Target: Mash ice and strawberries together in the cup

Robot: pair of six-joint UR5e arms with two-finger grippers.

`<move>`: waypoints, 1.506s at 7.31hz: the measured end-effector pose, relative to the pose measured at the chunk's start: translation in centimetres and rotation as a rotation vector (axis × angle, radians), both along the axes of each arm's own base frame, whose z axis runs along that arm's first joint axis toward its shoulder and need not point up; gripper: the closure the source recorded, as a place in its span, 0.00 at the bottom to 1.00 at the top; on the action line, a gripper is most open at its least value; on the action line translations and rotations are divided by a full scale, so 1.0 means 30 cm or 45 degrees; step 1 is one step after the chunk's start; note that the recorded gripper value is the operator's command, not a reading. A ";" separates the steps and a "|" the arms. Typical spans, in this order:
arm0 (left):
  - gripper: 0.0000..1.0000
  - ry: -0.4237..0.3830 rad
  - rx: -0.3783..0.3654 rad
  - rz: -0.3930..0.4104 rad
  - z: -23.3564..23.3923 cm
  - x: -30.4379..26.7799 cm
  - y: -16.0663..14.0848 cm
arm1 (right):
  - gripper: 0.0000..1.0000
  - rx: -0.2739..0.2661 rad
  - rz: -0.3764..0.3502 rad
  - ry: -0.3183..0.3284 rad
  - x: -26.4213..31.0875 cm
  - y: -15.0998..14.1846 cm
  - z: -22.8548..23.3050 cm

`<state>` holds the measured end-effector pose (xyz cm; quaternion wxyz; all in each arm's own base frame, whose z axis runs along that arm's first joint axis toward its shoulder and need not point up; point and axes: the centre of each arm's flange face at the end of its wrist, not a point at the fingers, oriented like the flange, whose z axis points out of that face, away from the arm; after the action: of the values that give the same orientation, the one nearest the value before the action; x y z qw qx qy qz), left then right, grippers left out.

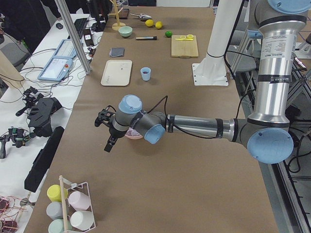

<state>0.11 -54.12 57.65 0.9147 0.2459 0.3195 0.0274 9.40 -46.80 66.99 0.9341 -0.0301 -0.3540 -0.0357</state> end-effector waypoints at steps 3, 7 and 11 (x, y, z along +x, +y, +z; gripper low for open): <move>0.02 0.145 -0.059 0.053 0.013 -0.140 0.044 | 0.00 -0.048 0.009 0.000 0.005 0.083 0.096; 0.02 0.129 -0.113 0.070 0.094 -0.377 0.194 | 0.00 -0.045 0.021 0.005 0.012 0.127 0.132; 0.02 0.124 -0.140 0.064 0.129 -0.387 0.236 | 0.00 -0.033 0.033 0.004 0.024 0.127 0.120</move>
<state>-11.51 -47.03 61.50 0.9093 0.1881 0.3708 0.0207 10.12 -43.00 70.60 0.9346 -0.0378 -0.3532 -0.0188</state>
